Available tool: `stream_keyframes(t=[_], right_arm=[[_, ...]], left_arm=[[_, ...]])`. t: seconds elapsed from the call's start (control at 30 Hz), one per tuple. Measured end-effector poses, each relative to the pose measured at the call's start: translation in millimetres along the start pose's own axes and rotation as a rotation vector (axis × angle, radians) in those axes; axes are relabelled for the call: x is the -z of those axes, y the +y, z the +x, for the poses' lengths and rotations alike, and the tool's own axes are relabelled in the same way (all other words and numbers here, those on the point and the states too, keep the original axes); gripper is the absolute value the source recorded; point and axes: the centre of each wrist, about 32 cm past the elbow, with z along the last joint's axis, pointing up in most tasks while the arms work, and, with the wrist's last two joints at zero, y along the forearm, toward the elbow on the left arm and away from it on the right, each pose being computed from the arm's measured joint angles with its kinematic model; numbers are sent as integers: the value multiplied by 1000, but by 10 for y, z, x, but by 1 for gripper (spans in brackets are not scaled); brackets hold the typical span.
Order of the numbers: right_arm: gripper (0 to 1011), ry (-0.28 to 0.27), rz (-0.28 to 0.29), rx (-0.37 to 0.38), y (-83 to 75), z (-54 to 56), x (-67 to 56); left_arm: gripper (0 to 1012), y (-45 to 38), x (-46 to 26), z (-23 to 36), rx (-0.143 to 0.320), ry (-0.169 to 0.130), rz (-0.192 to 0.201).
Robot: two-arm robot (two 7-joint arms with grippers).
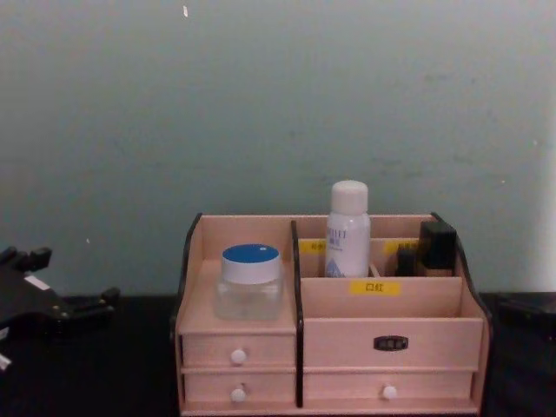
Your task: Pick up the facial cleanser and watermelon frost from the table and place them into the tiered storage box.
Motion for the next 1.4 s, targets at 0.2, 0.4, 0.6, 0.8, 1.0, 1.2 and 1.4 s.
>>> stream_keyframes(t=[0.2, 0.4, 0.6, 0.8, 1.0, 1.2, 1.4], right_arm=[[1000, 0, 2, 0, 0, 1, -3], [1000, -1, 5, 0, 0, 2, -6], [1000, -1, 7, -1, 1, 2, -10], [1000, -1, 8, -1, 1, 1, -11], [1000, -1, 9, 0, 1, 1, -11], [1000, -1, 9, 0, 2, 1, -11], [1000, 0, 9, 0, 1, 1, -11]], left_arm=[[1001, 0, 0, 0, 0, 0, 0], [1001, 0, 0, 0, 0, 0, 0], [1001, 0, 0, 0, 0, 0, 0], [1001, 0, 0, 0, 0, 0, 0], [1002, 0, 0, 0, 0, 0, 0], [1001, 0, 0, 0, 0, 0, 0], [1001, 0, 0, 0, 0, 0, 0]])
